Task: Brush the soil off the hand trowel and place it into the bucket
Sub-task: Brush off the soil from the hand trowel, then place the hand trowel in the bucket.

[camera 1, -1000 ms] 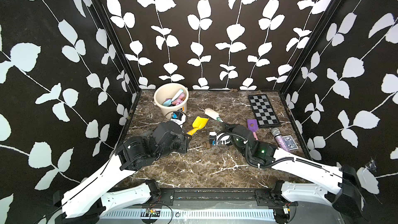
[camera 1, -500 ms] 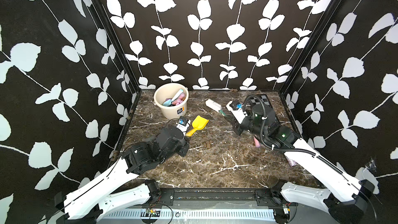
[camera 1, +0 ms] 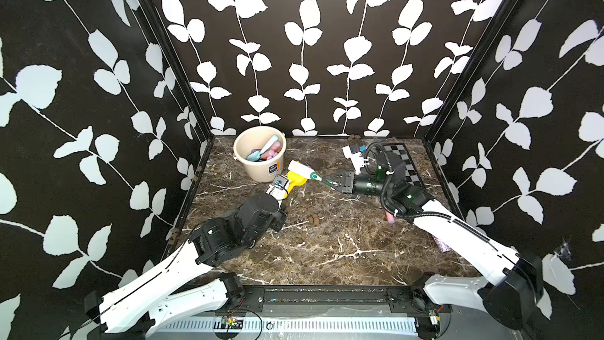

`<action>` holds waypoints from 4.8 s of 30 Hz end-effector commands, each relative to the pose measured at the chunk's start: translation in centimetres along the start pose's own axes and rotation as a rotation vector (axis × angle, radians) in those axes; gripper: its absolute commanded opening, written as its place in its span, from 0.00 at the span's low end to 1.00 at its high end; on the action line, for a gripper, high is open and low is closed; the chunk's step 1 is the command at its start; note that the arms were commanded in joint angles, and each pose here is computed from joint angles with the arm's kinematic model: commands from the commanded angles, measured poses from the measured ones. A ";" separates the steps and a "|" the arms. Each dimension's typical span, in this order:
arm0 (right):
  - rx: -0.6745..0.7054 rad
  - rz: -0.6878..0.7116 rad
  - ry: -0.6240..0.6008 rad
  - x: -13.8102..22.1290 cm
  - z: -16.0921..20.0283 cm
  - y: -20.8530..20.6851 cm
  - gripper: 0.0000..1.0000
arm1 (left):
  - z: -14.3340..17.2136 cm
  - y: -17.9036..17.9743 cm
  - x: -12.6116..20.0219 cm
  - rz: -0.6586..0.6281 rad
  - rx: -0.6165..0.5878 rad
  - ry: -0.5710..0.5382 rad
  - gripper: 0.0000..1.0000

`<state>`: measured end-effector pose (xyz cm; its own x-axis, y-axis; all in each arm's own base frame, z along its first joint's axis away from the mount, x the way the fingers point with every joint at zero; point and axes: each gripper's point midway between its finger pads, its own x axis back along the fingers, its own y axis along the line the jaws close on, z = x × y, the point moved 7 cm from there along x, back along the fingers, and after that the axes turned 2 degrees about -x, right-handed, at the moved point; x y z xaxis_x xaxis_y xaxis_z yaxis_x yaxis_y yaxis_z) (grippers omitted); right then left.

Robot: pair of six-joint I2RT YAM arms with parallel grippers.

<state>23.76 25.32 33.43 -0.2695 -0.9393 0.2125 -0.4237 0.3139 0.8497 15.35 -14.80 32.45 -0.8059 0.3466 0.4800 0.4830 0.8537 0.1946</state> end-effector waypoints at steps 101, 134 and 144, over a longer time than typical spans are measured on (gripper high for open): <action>0.156 0.304 -0.461 12.3 0.0 -2.5 0.00 | -5.4 14.5 -19.2 -0.382 1.347 0.258 0.00; 0.062 0.468 -0.558 15.2 -0.7 -4.3 0.00 | -16.8 -2.2 -13.1 0.071 0.730 -0.009 0.68; 0.071 0.749 -0.822 22.7 1.8 -2.6 0.00 | -12.7 -19.8 -15.4 0.197 0.458 0.072 0.68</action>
<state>18.96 5.57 32.48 -0.9043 -0.2821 0.3203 -0.0106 0.7651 0.6438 23.19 -39.65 34.42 -0.6670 0.5318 0.5218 0.3919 0.8461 -0.3613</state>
